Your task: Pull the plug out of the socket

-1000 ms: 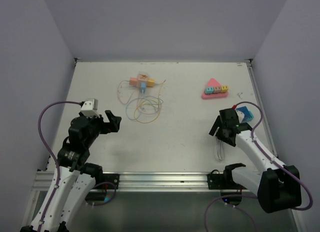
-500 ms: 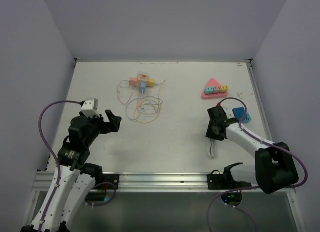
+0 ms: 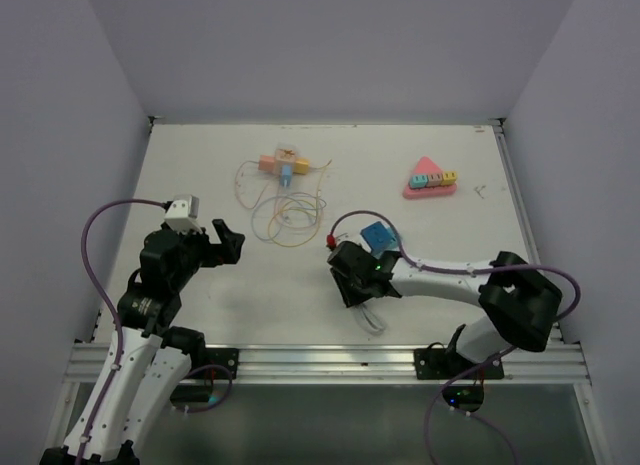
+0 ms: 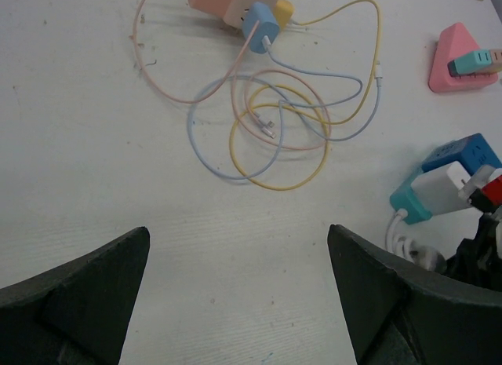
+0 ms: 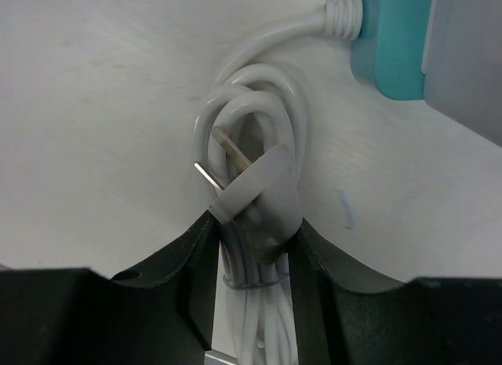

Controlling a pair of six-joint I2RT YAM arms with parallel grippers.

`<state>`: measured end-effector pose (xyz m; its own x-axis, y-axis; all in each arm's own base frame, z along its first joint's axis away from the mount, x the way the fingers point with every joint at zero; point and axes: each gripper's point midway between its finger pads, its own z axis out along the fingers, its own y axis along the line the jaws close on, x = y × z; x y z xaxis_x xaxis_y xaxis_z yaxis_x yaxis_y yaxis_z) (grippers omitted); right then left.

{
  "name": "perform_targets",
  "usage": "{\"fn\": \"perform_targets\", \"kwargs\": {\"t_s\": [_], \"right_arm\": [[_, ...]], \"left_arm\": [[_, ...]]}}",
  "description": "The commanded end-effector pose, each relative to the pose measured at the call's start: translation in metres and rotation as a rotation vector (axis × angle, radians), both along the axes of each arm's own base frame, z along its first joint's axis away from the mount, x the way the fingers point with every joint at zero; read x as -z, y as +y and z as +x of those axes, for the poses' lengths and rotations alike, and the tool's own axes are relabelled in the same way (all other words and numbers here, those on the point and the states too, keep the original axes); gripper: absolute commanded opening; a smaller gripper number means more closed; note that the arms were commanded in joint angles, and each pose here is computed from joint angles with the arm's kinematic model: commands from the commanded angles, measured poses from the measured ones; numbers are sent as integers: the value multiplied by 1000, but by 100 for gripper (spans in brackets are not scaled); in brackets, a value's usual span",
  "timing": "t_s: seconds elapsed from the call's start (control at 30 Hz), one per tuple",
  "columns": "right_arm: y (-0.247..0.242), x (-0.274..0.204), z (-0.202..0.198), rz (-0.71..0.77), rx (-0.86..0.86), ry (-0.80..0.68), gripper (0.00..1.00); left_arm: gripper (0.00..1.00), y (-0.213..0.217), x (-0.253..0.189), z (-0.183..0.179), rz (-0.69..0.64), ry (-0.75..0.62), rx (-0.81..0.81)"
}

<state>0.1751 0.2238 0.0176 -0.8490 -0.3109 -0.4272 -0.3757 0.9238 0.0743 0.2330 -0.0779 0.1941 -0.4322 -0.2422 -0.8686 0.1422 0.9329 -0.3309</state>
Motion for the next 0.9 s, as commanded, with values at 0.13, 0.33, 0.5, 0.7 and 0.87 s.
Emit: {"fn": "perform_targets", "kwargs": {"t_s": [0.13, 0.33, 0.5, 0.7, 0.87], "right_arm": [[84, 9, -69, -80, -435, 37, 0], [77, 4, -72, -102, -449, 0, 0], [45, -11, -59, -175, -388, -78, 4], [7, -16, -43, -185, -229, -97, 17], [15, -24, -48, -54, -213, -90, 43]], "left_arm": [[100, -1, -9, 7, -11, -43, -2], [100, 0, -9, 8, -11, -41, -9], [100, 0, -7, 8, -9, -32, -6], [100, -1, -2, 9, -5, -16, -4], [100, -3, 3, 11, -3, 6, 3]]}}
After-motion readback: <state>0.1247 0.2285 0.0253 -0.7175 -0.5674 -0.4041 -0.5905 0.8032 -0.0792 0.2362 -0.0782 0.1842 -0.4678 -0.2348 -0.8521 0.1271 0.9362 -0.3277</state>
